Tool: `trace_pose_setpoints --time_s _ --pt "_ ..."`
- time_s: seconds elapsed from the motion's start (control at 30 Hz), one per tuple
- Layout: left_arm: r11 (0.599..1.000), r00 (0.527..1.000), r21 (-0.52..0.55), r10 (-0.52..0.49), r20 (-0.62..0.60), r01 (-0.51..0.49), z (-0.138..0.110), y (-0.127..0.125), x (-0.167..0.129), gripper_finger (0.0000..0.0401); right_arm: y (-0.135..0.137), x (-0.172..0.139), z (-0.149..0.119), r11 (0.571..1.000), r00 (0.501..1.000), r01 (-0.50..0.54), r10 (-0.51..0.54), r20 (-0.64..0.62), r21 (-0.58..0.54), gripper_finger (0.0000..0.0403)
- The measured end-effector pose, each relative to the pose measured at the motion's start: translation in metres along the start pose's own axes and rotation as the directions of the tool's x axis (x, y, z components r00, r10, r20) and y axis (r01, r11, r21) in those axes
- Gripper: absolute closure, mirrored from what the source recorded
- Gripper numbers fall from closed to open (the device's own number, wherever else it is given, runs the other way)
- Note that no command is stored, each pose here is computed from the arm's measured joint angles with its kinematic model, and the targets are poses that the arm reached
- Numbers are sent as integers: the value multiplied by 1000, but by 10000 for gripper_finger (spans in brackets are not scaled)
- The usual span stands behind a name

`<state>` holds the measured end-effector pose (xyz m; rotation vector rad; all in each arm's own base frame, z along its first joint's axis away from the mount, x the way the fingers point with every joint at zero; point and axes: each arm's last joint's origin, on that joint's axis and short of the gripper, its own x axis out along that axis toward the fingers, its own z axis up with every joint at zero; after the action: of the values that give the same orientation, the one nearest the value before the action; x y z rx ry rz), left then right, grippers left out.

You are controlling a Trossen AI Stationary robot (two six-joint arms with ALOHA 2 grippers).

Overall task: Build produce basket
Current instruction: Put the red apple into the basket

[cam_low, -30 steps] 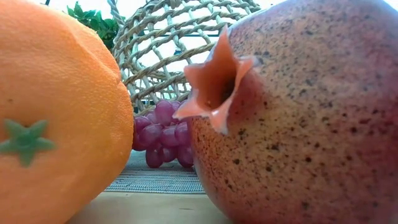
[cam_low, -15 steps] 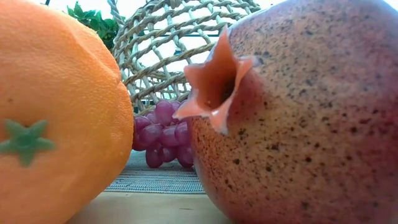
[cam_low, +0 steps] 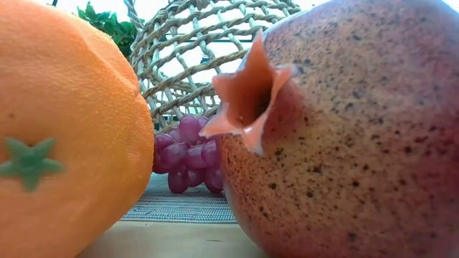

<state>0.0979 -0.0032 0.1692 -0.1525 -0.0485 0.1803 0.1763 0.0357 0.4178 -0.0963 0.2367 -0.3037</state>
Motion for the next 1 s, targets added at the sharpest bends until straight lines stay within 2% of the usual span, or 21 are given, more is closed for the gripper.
trace_pose_setpoints --time_s 0.1,0.23,0.37,0.47,0.63,0.7,0.8,0.9,1.0 --pt "1000 1000 0 0 0 0 0 0 0 9 3 0 0 969 994 -102 105 -1 224 129" --pt "1000 1000 0 0 0 0 0 0 0 9 8 -1 0 872 965 -237 263 -2 429 129" --pt "1000 1000 0 -1 0 1 0 0 0 9 12 -2 4 736 915 -344 401 34 583 129" --pt "1000 1000 1 0 0 0 0 0 0 9 14 -4 9 612 879 -397 468 93 684 129" --pt "1000 1000 0 0 0 0 0 0 0 9 13 -6 22 369 850 -420 479 217 829 129" --pt "1000 1000 0 0 0 0 0 0 0 9 13 -7 27 291 840 -436 471 269 852 129" --pt "1000 1000 0 0 0 0 0 0 0 9 11 -8 32 212 828 -456 457 325 865 129" --pt "1000 1000 0 0 0 0 0 0 0 9 10 -8 34 142 838 -435 426 342 889 129" --pt "1000 1000 0 0 0 0 0 0 0 9 10 -7 32 108 845 -406 423 328 907 129"
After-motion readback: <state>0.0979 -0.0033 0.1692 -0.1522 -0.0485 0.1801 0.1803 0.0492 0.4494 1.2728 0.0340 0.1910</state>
